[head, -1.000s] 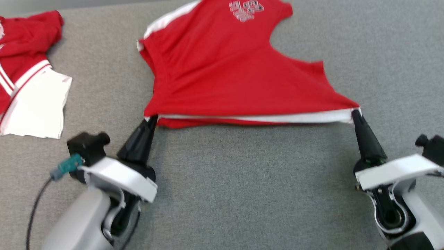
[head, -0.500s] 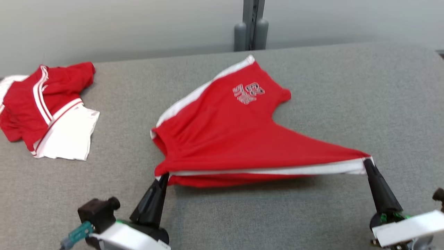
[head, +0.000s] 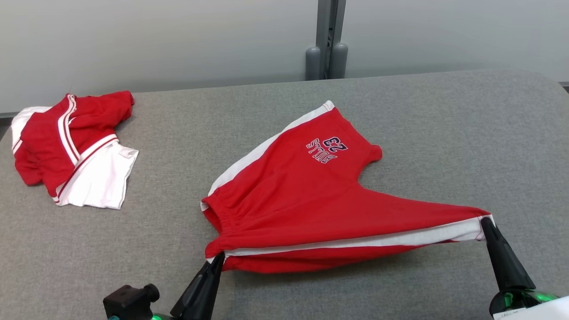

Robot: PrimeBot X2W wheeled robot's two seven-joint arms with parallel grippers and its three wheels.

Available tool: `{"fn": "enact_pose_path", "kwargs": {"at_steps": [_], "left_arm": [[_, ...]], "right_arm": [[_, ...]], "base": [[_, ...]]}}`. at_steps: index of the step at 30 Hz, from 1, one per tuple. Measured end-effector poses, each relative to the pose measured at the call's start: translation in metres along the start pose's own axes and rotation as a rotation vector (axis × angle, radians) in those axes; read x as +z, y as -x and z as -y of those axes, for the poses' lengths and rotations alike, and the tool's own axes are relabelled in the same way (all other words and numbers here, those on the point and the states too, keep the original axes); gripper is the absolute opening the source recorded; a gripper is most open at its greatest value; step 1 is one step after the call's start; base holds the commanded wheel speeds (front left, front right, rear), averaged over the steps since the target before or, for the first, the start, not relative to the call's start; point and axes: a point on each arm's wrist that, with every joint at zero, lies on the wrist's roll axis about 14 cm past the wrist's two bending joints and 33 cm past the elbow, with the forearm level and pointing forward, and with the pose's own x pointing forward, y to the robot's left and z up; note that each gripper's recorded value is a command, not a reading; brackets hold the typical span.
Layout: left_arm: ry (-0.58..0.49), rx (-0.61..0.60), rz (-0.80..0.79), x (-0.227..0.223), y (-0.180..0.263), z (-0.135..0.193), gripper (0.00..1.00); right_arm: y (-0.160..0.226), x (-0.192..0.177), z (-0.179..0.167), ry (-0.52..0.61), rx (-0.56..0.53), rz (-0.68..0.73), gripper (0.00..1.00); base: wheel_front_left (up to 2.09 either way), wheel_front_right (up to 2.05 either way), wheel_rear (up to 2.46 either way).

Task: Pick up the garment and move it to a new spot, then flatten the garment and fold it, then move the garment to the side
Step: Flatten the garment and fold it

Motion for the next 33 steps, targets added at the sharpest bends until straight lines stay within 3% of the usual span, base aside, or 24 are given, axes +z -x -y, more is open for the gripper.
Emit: {"fn": "enact_pose_path", "kwargs": {"at_steps": [11, 23, 33], "left_arm": [[0.068, 0.029, -0.062, -0.018, -0.004, -0.004, 0.00], [0.152, 0.137, -0.034, -0.014, -0.064, -0.038, 0.00], [0.177, 0.258, -0.078, -0.021, -0.096, -0.081, 0.00]], "right_arm": [[-0.028, -0.015, 0.000, 0.003, -0.006, -0.077, 0.00], [-0.127, -0.029, 0.004, 0.085, 0.039, -0.172, 0.00], [-0.208, -0.074, 0.000, 0.177, 0.081, -0.351, 0.00]], "base": [[0.00, 0.00, 0.00], [0.00, 0.00, 0.00], [0.00, 0.00, 0.00]]}}
